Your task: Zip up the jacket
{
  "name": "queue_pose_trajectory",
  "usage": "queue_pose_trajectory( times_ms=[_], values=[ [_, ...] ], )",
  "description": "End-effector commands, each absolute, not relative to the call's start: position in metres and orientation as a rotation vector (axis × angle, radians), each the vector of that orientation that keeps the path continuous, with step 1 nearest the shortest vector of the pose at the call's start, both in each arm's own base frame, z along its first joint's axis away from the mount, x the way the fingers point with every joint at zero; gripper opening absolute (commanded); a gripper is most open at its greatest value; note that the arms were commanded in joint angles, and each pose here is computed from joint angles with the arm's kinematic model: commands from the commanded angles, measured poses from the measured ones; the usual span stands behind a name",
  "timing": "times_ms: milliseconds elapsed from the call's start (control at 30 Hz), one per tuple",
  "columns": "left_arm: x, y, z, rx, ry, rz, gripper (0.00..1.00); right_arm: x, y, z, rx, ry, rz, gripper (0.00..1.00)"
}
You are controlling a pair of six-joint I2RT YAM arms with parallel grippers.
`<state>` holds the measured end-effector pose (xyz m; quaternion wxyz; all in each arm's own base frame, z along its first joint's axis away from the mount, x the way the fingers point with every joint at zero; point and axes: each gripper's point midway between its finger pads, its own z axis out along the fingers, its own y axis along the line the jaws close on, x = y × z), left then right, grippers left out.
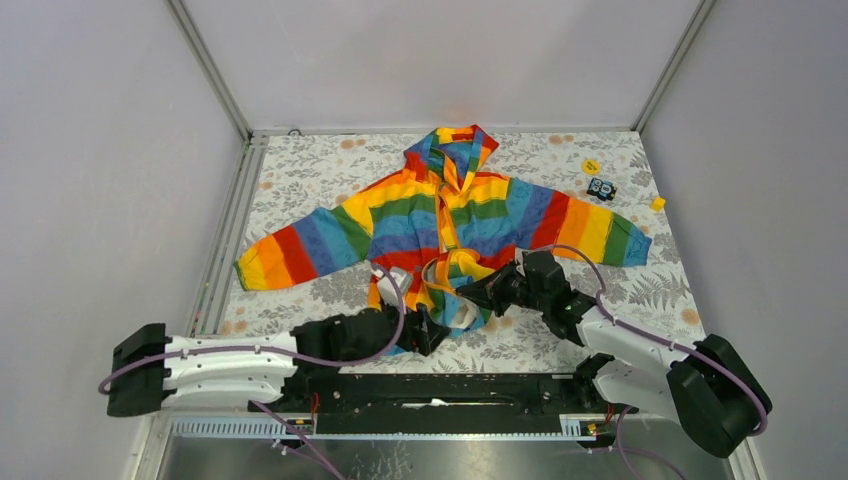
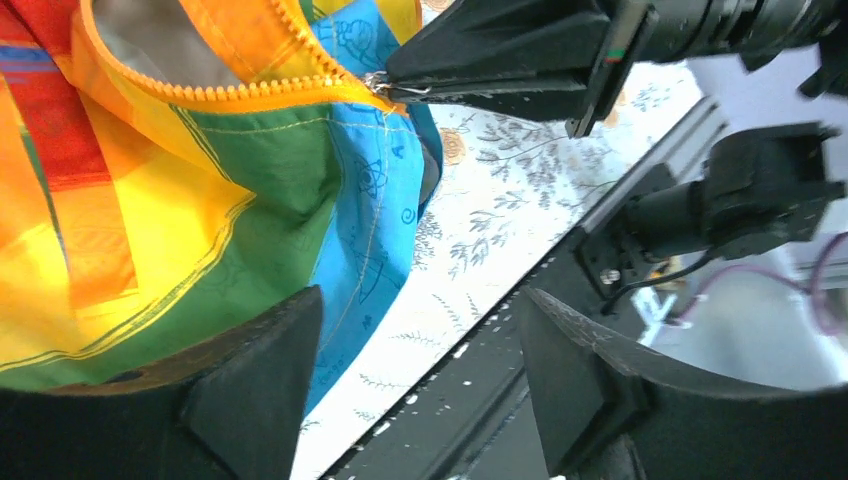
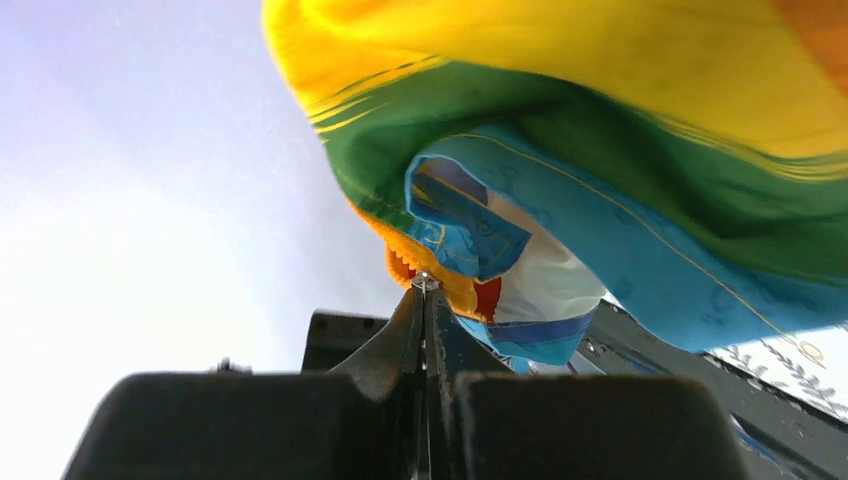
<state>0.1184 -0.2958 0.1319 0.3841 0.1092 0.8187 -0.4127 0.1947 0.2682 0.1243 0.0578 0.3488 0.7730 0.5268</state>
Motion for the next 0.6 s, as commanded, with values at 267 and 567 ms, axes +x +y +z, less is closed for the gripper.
queue_pose_trajectory(
  times_ms=[267,567],
  values=[
    [0.142,-0.316,0.171,0.657,1.609,-0.313,0.90,0.202,0.265,0.131,1.264,2.390,1.448,0.00],
    [0.155,-0.339,0.153,0.782,1.525,0.066,0.63,0.201,0.264,0.129,1.342,2.441,1.372,0.00]
  ],
)
